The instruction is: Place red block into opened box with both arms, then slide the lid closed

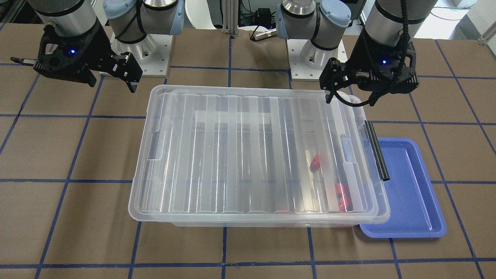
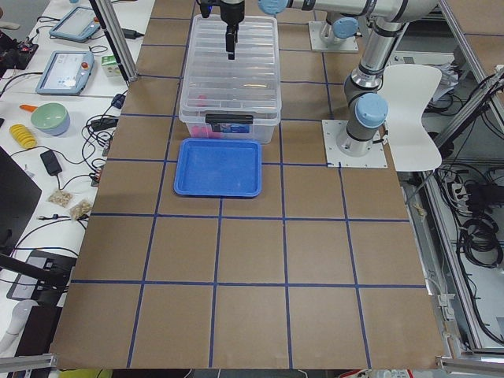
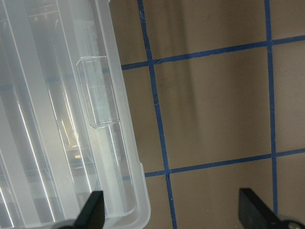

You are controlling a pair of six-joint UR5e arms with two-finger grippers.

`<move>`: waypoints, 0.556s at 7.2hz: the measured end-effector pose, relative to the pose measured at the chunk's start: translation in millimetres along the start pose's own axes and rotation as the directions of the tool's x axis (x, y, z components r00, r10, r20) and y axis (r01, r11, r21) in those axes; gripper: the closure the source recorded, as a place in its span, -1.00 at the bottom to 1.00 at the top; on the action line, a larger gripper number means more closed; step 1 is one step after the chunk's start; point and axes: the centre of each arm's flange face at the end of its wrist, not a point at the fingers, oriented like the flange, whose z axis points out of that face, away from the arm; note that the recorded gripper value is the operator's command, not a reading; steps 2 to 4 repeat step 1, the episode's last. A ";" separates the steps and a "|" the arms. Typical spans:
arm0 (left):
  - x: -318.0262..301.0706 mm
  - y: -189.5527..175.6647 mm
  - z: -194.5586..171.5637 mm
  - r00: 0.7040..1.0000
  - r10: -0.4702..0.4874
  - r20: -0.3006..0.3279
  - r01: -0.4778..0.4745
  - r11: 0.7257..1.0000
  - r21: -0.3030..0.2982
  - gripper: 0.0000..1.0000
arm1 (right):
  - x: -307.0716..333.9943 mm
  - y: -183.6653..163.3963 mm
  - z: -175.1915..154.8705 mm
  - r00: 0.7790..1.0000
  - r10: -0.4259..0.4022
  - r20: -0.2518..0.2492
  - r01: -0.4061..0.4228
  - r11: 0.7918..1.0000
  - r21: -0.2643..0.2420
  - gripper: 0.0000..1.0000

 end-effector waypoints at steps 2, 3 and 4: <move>0.0 -0.2 0.2 1.000 -0.001 0.000 0.001 1.000 0.000 -1.00 | 0.0 -0.1 0.1 1.000 0.000 0.001 0.000 1.000 0.000 -1.00; 0.0 -0.2 0.2 1.000 -0.001 0.000 0.001 1.000 0.000 -1.00 | 0.0 -0.1 0.1 1.000 0.000 0.001 0.000 1.000 0.000 -1.00; 0.0 -0.2 0.2 1.000 -0.001 0.000 0.001 1.000 0.000 -1.00 | 0.0 -0.1 0.1 1.000 0.000 0.001 0.000 1.000 0.000 -1.00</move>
